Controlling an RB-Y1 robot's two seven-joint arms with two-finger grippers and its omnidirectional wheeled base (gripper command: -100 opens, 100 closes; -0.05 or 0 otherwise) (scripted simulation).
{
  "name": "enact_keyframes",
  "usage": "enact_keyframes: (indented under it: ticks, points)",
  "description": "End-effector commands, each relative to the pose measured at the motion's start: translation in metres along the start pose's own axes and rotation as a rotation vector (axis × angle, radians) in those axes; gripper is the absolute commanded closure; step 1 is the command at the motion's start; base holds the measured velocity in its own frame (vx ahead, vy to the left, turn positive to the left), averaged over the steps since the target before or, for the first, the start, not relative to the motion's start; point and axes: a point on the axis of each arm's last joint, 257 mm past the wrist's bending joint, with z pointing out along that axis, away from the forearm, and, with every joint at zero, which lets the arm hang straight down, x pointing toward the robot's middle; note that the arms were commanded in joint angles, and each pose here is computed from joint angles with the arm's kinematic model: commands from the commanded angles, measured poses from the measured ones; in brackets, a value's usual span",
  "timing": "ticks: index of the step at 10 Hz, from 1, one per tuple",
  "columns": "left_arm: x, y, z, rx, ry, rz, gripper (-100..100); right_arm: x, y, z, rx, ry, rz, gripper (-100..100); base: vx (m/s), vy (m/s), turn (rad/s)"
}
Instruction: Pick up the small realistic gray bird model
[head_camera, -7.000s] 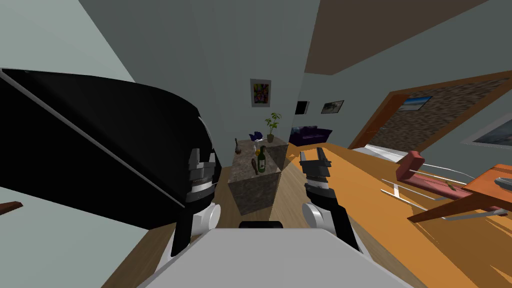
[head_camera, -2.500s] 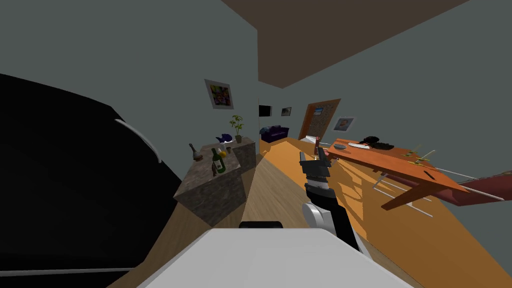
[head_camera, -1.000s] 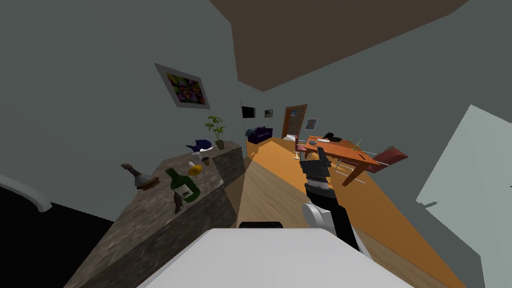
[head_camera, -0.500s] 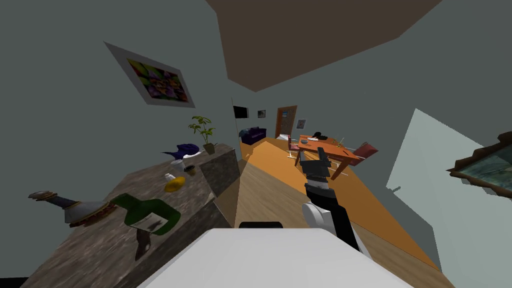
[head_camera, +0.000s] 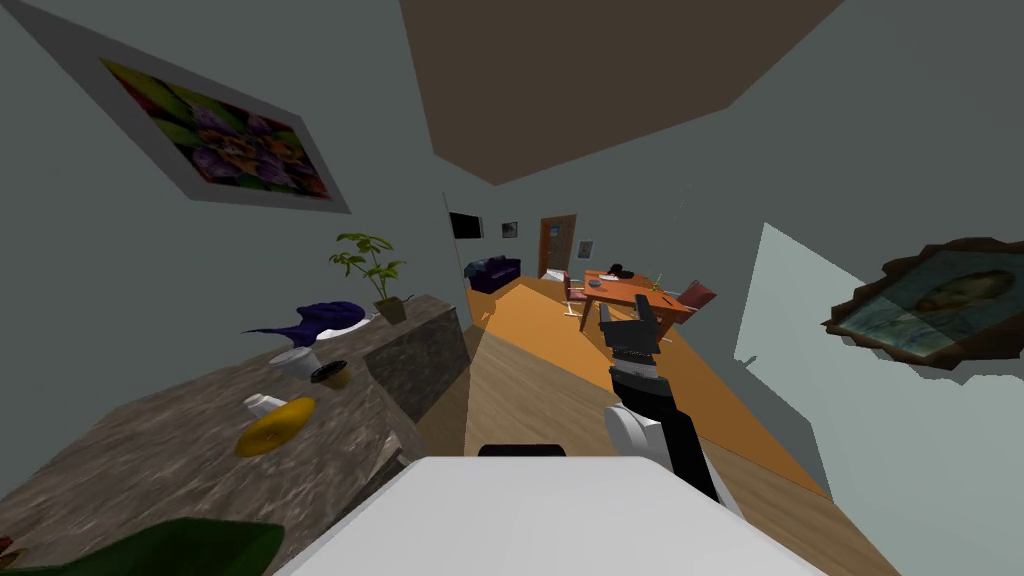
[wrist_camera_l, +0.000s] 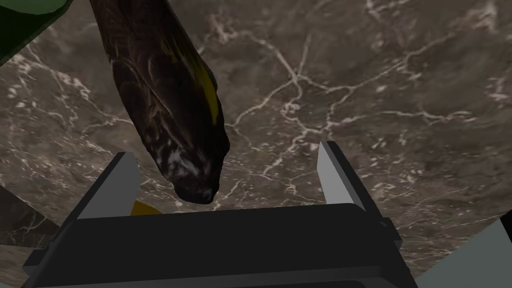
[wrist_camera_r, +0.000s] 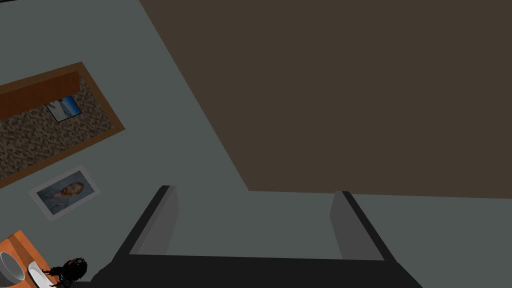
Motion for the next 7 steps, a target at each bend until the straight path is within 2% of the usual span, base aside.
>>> enact_keyframes:
  ticks: [1,2,3,5,6,7]
  points:
    - [0.034,0.024,0.006,-0.025,0.034,-0.077,-100,0.0,0.0,0.0,0.0,0.0,0.0,0,0.266,0.027,-0.247]
    - [0.034,0.024,0.006,-0.025,0.034,-0.077,-100,0.0,0.0,0.0,0.0,0.0,0.0,0,0.175,0.019,-0.08]
    - [0.034,0.024,0.006,-0.025,0.034,-0.077,-100,0.0,0.0,0.0,0.0,0.0,0.0,0,0.056,0.006,0.022]
    - [0.076,0.042,0.012,-0.042,0.083,-0.135,-100,0.0,0.0,0.0,0.0,0.0,0.0,0,0.045,-0.019,0.003]
    - [0.063,0.033,0.013,-0.036,0.069,-0.119,-100,0.0,0.0,0.0,0.0,0.0,0.0,0,0.028,-0.015,0.011]
    - [0.065,0.034,0.013,-0.038,0.072,-0.122,0,0.0,0.0,0.0,0.0,0.0,0.0,0,0.0,0.0,0.0]
